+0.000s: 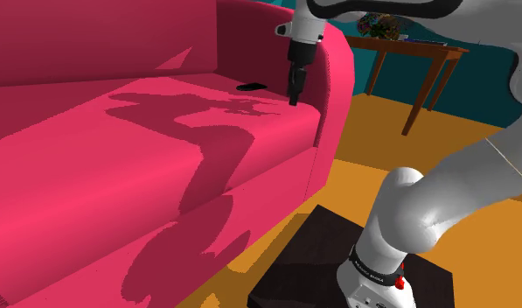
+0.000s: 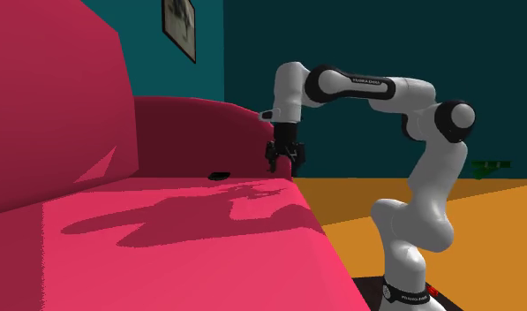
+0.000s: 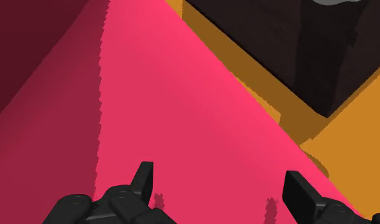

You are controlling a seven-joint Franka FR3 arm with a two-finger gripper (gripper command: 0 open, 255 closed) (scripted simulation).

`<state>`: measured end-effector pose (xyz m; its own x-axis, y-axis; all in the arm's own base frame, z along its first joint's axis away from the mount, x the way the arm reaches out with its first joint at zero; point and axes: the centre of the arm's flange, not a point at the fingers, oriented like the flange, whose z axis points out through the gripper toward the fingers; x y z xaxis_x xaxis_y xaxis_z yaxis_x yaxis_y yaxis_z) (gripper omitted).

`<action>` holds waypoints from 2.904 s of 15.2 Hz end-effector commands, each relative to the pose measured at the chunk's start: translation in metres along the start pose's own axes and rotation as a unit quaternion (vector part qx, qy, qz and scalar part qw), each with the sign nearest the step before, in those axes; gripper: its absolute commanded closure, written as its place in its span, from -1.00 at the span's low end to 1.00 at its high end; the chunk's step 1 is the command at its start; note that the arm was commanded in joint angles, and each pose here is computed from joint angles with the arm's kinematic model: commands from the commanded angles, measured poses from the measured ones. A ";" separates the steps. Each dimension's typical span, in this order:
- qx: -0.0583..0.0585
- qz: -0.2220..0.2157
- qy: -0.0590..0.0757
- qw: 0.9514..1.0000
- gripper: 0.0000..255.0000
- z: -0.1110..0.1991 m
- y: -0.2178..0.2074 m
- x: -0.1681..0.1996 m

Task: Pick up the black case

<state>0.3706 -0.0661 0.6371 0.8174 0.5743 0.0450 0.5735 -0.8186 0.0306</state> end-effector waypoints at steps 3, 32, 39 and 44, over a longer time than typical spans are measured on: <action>0.005 -0.107 -0.003 0.994 -1.00 -0.005 0.051 0.019; 0.022 -0.423 -0.010 0.906 1.00 0.021 0.167 0.143; 0.022 -0.423 -0.010 0.906 1.00 -0.002 0.167 0.145; 0.022 -0.423 -0.010 0.906 1.00 -0.028 0.168 0.146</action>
<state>0.5853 -0.1213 0.6718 0.0847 0.9964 0.0054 0.9964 -0.0848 0.0060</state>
